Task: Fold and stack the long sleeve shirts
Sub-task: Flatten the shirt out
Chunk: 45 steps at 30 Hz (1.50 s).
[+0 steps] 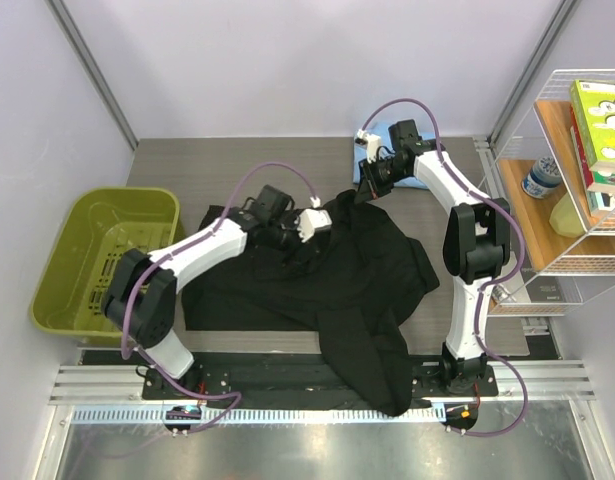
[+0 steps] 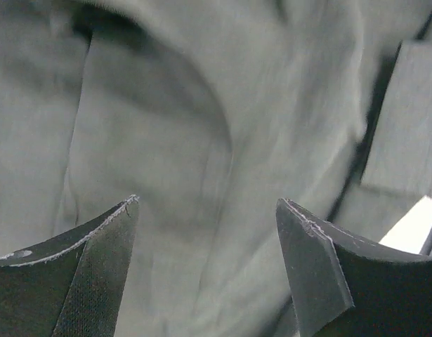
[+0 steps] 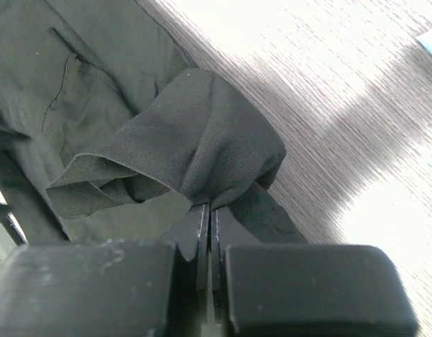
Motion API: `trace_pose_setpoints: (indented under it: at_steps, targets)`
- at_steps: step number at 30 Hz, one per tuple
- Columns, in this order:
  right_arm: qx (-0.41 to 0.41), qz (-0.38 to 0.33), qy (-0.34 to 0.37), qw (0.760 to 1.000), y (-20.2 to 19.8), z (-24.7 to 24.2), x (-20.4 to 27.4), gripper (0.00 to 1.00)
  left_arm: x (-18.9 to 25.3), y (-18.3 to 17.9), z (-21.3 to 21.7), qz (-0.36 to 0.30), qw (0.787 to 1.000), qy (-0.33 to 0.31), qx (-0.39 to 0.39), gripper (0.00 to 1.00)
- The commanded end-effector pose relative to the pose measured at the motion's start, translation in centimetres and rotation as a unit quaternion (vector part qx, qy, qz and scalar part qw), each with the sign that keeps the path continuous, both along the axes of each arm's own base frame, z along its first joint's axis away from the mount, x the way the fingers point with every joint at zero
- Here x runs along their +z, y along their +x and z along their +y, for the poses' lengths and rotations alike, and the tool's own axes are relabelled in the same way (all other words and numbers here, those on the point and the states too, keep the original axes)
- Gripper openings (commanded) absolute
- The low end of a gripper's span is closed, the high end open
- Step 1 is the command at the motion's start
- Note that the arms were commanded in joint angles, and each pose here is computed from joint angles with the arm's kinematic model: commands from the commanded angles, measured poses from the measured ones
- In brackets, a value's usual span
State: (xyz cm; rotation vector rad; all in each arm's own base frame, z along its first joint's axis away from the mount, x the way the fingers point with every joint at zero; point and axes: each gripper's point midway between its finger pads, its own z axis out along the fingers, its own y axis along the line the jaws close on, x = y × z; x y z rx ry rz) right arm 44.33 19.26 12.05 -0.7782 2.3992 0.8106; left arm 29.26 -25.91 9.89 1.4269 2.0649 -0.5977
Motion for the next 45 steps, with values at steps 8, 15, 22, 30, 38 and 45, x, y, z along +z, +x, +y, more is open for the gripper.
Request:
trace_pose_setpoints:
  at_steps: [8, 15, 22, 30, 38, 45]
  targets:
    - [0.002, -0.009, 0.022, 1.000, -0.1, 0.5, 1.8, 0.01, -1.4, 1.4, -5.6, -0.066, 0.997, -0.037, 0.027, 0.89]
    - [0.010, -0.001, 0.029, 1.000, -0.8, 0.7, 1.6, 0.01, -3.7, 3.8, -5.2, -0.095, 0.992, 0.021, 0.079, 0.63]
    - [0.030, 0.003, 0.028, 0.999, -1.7, 0.7, 1.3, 0.01, 1.2, 5.3, -3.7, -0.121, 0.989, 0.018, 0.087, 0.00]
    - [0.083, 0.013, 0.036, 0.996, -5.1, 0.9, 1.3, 0.01, 14.2, 16.8, -0.9, -0.288, 0.947, -0.047, 0.136, 0.00]
    - [0.102, 0.009, 0.041, 0.994, -5.9, 1.1, 2.1, 0.01, 13.8, 29.6, -3.7, -0.343, 0.914, -0.085, 0.199, 0.03]
    - [0.049, 0.017, 0.004, 0.999, -2.7, -0.4, -0.1, 0.01, 13.7, 24.3, -2.6, -0.211, 0.949, -0.184, 0.146, 0.00]
